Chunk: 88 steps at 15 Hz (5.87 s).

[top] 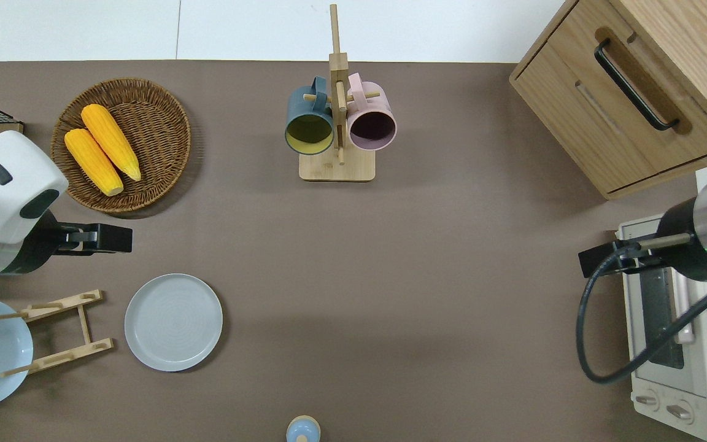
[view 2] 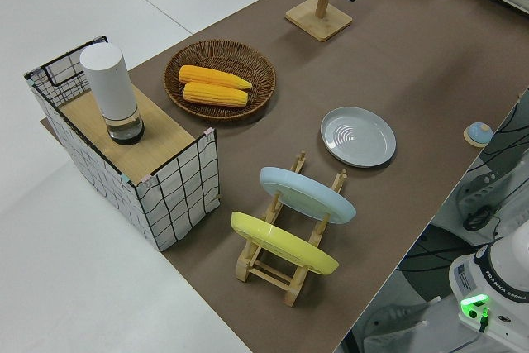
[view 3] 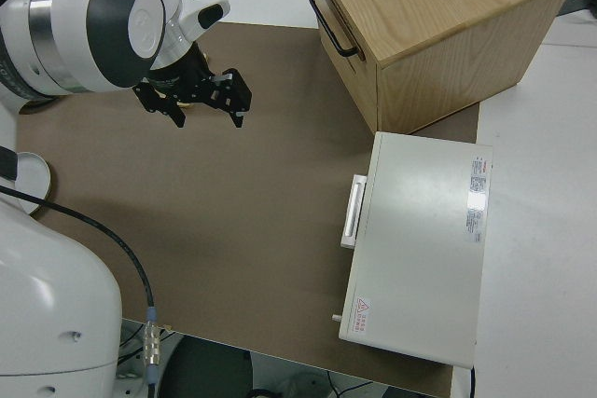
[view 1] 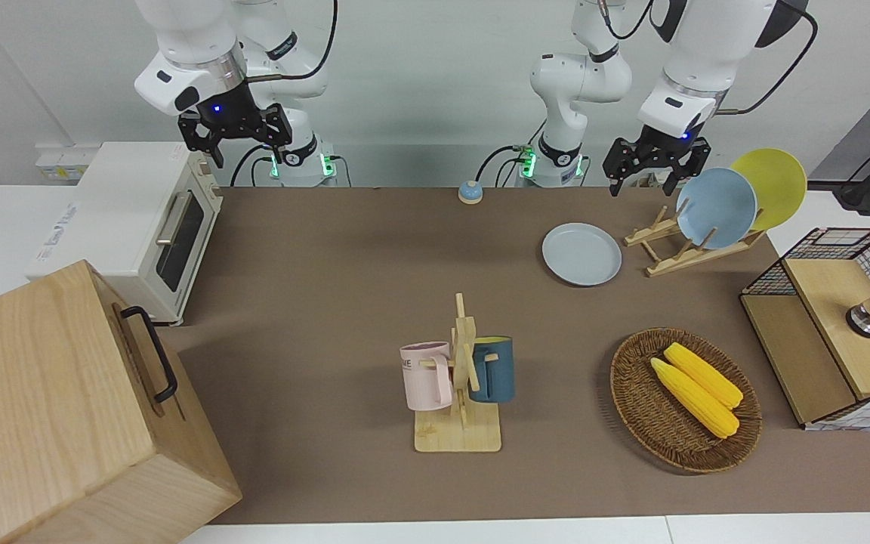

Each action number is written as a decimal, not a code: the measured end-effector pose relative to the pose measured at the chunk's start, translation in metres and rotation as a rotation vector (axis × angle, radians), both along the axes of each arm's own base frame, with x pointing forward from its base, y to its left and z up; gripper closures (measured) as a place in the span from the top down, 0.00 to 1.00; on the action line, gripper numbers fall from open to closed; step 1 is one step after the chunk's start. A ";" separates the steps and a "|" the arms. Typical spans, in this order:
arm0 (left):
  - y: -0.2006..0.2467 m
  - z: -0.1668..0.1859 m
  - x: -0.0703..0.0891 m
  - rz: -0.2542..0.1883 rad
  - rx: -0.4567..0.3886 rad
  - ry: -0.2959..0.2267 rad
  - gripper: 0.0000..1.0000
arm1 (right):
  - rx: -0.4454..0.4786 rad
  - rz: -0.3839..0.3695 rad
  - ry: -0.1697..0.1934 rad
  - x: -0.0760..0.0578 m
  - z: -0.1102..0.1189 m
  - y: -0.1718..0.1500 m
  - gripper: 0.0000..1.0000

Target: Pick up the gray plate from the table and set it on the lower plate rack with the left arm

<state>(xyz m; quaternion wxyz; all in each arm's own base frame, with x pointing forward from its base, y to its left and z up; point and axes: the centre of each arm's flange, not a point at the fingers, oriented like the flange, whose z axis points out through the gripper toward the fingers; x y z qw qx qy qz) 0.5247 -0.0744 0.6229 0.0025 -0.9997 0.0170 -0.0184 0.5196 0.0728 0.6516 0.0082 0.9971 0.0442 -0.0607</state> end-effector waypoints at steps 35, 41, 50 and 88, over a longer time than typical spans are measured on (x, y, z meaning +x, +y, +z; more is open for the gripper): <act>0.083 -0.310 -0.027 -0.029 0.105 0.345 1.00 | 0.000 0.000 0.000 0.000 0.000 0.000 0.99; 0.084 -0.323 -0.028 -0.027 0.110 0.370 0.78 | 0.000 0.000 0.000 0.000 0.000 0.000 0.99; 0.085 -0.318 -0.026 -0.025 0.109 0.365 0.08 | 0.000 0.000 0.000 0.000 0.000 0.000 0.99; 0.110 -0.199 -0.011 0.397 0.977 0.492 0.02 | 0.000 0.000 0.000 0.000 0.000 0.000 0.99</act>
